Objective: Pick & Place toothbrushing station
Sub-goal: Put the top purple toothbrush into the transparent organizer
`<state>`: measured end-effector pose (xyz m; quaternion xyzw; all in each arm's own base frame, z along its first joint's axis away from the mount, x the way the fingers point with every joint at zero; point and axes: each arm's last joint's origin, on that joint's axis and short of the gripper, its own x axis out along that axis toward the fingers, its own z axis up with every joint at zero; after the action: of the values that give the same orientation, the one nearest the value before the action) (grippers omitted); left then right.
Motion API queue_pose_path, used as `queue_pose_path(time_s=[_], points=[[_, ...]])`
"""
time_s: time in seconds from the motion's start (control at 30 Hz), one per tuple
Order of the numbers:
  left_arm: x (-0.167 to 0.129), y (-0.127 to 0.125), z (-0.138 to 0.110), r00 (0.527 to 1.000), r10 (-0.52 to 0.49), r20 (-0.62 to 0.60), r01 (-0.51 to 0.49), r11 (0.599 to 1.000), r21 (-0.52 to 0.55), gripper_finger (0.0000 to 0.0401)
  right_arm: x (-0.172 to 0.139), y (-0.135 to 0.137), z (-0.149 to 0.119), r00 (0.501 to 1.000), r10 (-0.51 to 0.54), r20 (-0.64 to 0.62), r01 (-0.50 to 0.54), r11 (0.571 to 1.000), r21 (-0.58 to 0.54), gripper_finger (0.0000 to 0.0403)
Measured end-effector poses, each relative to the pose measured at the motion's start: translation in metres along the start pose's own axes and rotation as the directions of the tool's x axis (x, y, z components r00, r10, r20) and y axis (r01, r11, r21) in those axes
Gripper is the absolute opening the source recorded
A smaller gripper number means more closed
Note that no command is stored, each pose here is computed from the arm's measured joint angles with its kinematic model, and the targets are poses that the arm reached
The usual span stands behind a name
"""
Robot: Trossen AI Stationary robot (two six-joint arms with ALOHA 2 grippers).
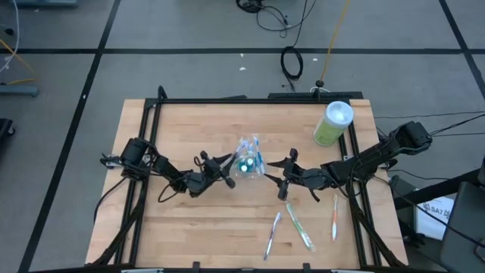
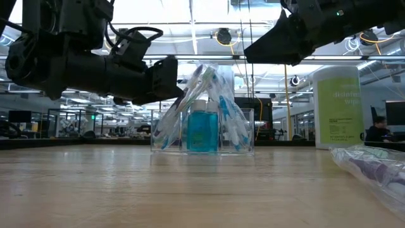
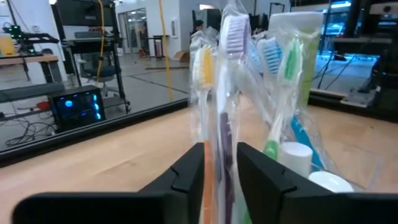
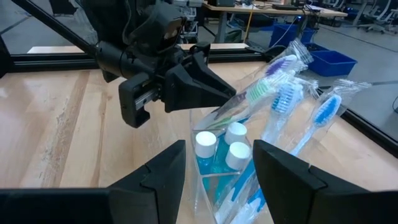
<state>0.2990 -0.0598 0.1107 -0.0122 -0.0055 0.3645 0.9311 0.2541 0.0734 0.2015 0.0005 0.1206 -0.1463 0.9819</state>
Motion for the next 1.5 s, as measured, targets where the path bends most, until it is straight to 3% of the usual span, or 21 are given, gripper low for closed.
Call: queue_pose_path(time_s=[0.17,0.27,0.37,0.47,0.57,0.67,0.87,1.0,1.5], points=[[-0.004,-0.002,0.002,1.000,0.004,0.002,-0.004,1.000,0.002,0.0144,0.000,0.000,0.000,1.000,0.000,0.000,0.000,1.000,-0.003,0.0183],[-0.010,-0.006,0.005,1.000,-0.002,0.014,0.001,0.998,0.060,0.0167,0.000,0.000,0.000,1.000,0.000,0.000,0.000,1.000,0.002,0.0183],[-0.017,-0.008,0.016,0.999,0.023,0.037,-0.027,0.994,0.102,0.0186,0.000,0.000,0.000,1.000,0.001,0.000,-0.001,1.000,0.003,0.0183],[-0.023,-0.009,0.032,0.998,0.038,0.058,-0.042,0.997,0.066,0.0202,0.000,0.000,0.000,1.000,0.001,0.000,-0.001,1.000,0.003,0.0183],[-0.028,-0.009,0.055,0.995,-0.013,0.094,0.013,1.000,0.009,0.0206,0.000,0.000,0.000,1.000,0.001,0.000,-0.001,1.000,0.003,0.0183],[-0.025,-0.007,0.074,0.991,-0.092,0.094,0.090,0.996,0.025,0.0197,0.000,0.000,0.000,1.000,0.000,0.000,0.000,1.000,-0.002,0.0183],[0.003,0.001,0.095,0.968,-0.190,-0.166,0.203,0.977,0.069,0.0172,0.001,-0.002,0.000,1.000,-0.009,0.000,0.009,1.000,0.003,0.0183],[0.024,0.009,0.107,0.935,-0.170,-0.310,0.208,0.974,0.093,0.0175,0.002,-0.003,0.000,1.000,-0.013,0.000,0.013,1.000,0.005,0.0183],[0.044,0.027,0.104,0.892,-0.153,-0.425,0.207,0.975,0.084,0.0186,0.001,-0.003,-0.002,1.000,-0.011,-0.021,0.012,1.000,0.018,0.0183]])
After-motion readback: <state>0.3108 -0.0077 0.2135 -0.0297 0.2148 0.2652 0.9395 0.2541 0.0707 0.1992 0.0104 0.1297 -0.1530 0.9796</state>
